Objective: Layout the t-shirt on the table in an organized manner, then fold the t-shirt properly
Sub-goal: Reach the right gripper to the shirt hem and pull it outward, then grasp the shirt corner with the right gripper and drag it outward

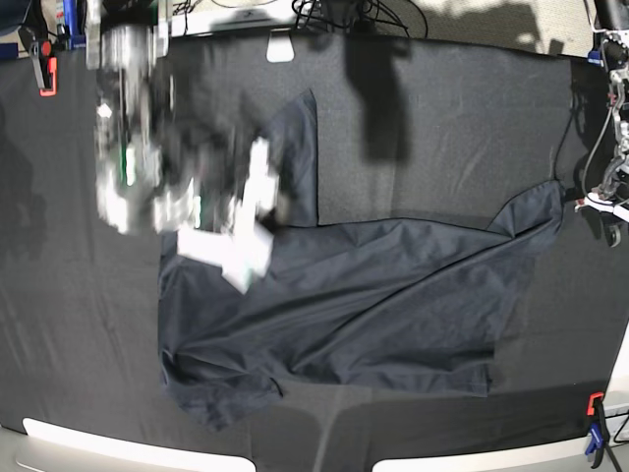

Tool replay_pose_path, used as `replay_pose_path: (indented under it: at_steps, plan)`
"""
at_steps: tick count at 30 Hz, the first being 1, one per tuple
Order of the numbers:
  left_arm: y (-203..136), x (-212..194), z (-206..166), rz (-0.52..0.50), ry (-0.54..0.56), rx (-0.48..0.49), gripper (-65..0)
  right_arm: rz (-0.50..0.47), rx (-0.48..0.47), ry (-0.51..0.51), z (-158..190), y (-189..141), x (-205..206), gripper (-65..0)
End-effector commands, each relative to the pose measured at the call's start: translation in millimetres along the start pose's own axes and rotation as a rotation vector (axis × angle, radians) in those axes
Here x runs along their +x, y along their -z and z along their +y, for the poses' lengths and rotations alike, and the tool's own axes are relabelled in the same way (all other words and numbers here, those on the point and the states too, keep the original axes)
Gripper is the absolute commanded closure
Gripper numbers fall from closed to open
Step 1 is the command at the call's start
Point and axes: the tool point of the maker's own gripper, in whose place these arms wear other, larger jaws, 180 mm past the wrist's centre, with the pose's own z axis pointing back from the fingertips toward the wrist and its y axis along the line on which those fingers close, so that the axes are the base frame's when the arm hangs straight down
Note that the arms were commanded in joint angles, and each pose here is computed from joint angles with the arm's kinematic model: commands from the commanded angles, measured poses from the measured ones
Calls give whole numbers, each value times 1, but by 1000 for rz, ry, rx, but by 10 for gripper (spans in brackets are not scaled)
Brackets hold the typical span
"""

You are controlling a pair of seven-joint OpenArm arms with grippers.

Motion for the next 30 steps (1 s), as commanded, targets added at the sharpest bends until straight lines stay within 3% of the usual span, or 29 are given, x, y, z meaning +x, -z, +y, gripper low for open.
replay_pose_path:
  at_steps: [1, 7, 10, 15, 24, 30]
  plan:
    - [2, 22, 8, -62, 13, 15, -210, -20, -25, -14, 1, -8, 1, -284]
    - [2, 23, 8, -64, 12, 15, -210, 147, -141, -2, -3, -29, -72, -284]
    - [2, 23, 8, -64, 12, 15, -210, 112, -217, -35, -17, -37, -76, -284]
    - [2, 22, 8, -63, 12, 15, -210, 57, -222, -44, -20, -35, -66, -284]
    - [2, 22, 8, -63, 12, 15, -210, 98, -351, -187, -49, -24, -83, -284]
    - [2, 23, 8, -64, 12, 15, -210, 94, -348, -179, -56, -15, -87, -284]
